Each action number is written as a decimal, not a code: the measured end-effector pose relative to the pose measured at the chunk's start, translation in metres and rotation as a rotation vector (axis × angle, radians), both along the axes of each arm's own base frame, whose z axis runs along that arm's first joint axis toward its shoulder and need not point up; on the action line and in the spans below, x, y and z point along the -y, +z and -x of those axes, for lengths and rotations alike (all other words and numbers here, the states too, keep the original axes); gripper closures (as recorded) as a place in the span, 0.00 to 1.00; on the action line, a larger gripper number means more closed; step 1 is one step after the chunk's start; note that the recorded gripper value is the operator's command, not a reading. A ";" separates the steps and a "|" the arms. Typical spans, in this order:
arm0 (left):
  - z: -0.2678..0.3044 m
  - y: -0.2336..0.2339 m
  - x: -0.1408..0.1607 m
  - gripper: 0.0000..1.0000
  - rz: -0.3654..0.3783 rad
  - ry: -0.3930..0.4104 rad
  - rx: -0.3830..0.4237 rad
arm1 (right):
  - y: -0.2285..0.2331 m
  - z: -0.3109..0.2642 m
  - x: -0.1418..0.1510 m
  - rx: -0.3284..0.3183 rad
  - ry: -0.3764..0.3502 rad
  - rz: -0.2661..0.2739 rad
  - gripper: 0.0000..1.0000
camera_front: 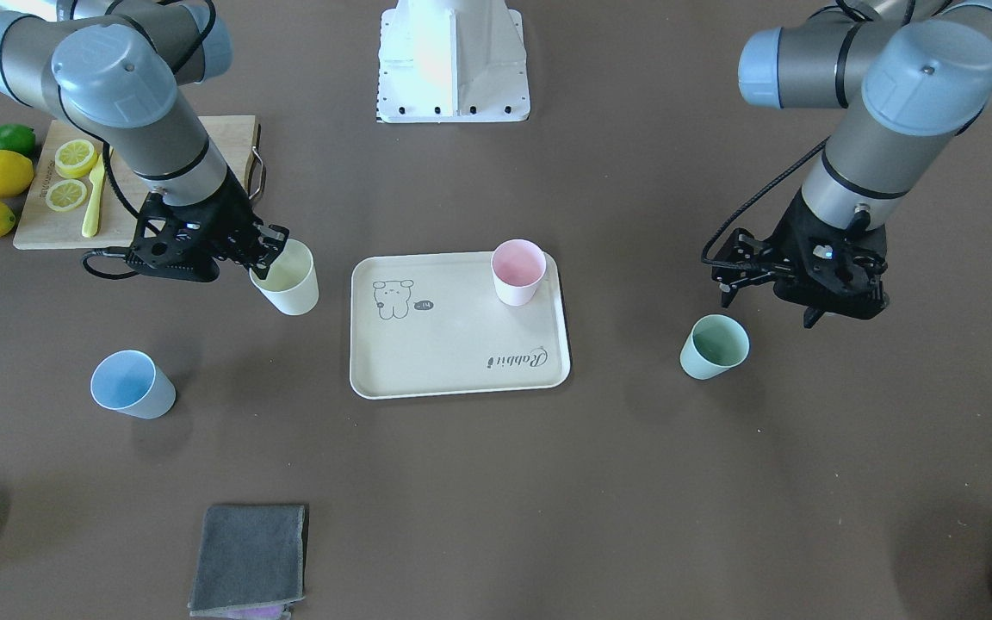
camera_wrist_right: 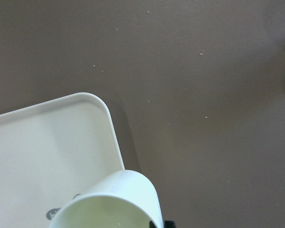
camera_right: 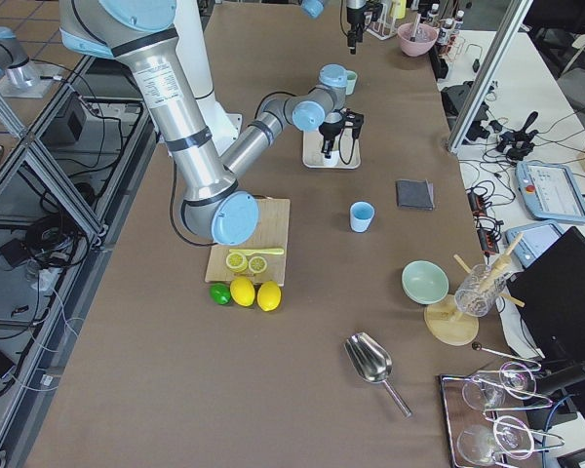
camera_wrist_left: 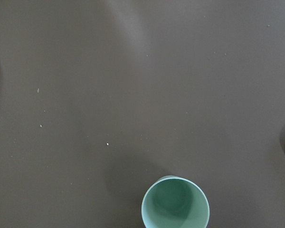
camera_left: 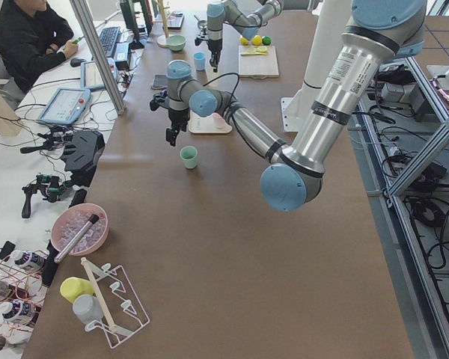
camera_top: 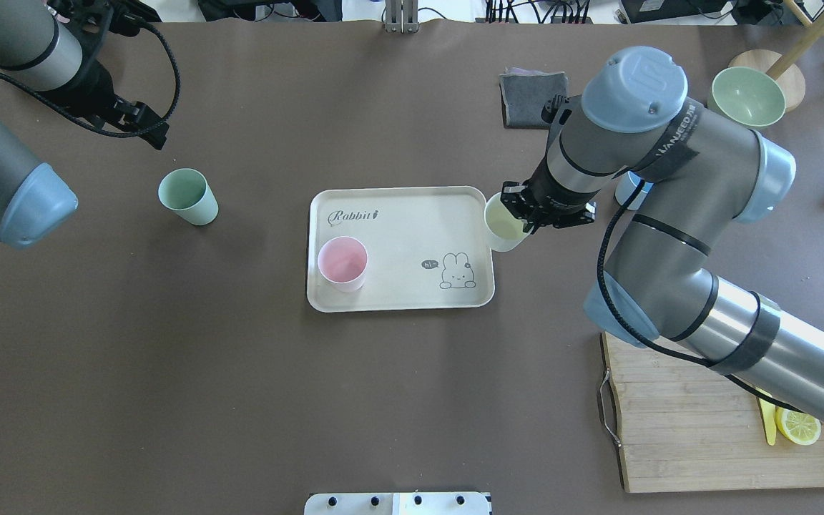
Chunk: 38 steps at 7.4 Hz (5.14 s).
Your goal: Place all cups on tray
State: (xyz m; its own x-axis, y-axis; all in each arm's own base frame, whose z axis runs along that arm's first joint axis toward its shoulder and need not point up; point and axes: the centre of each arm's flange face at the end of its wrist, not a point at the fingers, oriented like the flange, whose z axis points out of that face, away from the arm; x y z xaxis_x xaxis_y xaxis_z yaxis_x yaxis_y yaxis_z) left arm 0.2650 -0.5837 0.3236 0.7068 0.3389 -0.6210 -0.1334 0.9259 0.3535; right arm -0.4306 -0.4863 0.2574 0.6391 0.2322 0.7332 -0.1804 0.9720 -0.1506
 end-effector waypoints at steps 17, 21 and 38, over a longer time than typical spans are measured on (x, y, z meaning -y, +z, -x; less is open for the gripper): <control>-0.047 0.076 -0.002 0.03 0.082 0.016 -0.079 | -0.027 0.029 0.011 0.058 0.089 0.084 0.00; -0.069 0.104 0.001 1.00 0.092 0.015 -0.094 | -0.030 -0.008 0.030 0.088 0.114 0.103 0.00; -0.253 -0.108 -0.041 1.00 0.259 -0.118 -0.164 | 0.062 -0.163 0.064 -0.032 -0.005 -0.060 0.00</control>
